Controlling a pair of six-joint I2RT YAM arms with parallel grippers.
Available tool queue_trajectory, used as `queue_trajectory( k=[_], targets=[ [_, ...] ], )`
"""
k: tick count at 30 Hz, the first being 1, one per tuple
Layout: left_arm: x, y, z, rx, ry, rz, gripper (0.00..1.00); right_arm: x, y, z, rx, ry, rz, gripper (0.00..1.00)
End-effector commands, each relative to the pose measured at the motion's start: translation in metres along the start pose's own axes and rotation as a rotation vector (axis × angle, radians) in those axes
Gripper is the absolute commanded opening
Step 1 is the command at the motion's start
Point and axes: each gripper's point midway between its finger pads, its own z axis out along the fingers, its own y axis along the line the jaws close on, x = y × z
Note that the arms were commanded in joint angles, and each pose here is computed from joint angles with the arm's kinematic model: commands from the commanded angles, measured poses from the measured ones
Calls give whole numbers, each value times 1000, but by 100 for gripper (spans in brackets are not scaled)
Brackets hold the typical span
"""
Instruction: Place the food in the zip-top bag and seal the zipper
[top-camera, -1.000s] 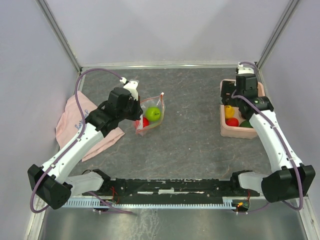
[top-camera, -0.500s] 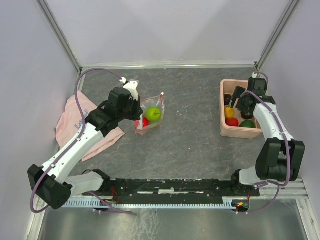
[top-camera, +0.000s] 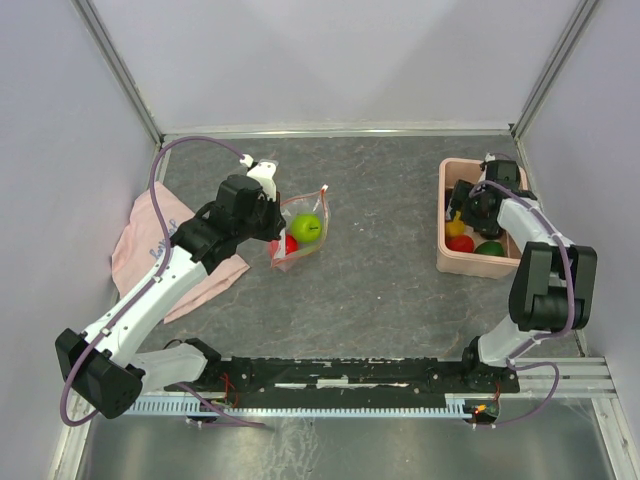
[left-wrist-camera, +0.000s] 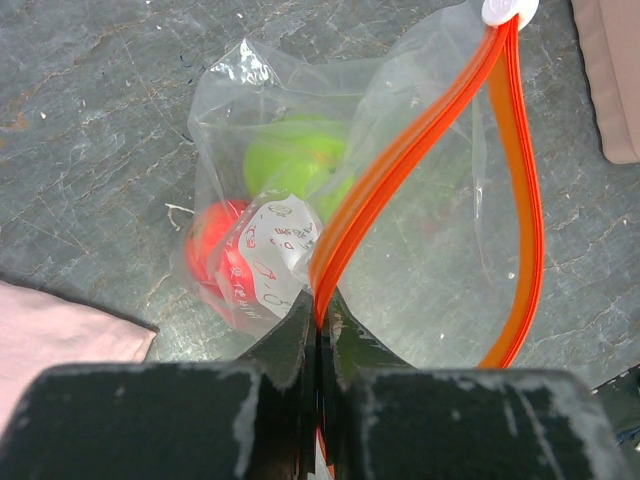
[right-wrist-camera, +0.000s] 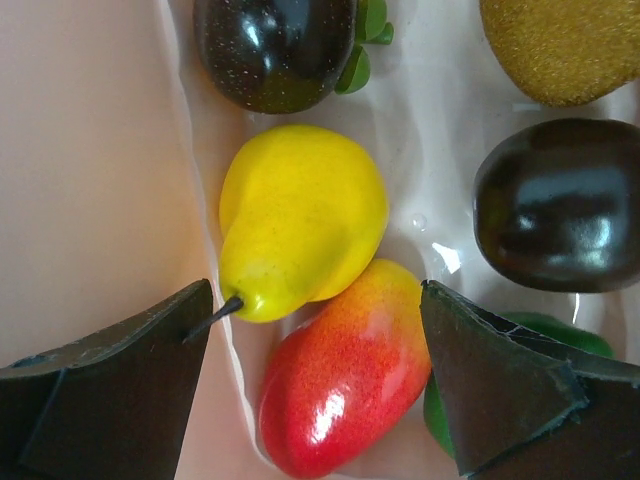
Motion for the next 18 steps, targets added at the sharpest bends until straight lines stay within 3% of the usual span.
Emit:
queue_trajectory(
  k=[1, 8, 18],
  targets=[
    [-11, 4, 1, -10, -45, 46, 3, -16, 3, 9, -16, -46, -18, 92],
    [-10, 4, 2, -12, -37, 48, 3, -24, 2, 17, -7, -73, 3, 83],
    [-9, 5, 4, -16, -33, 50, 3, -28, -1, 3, 19, -104, 15, 50]
  ],
)
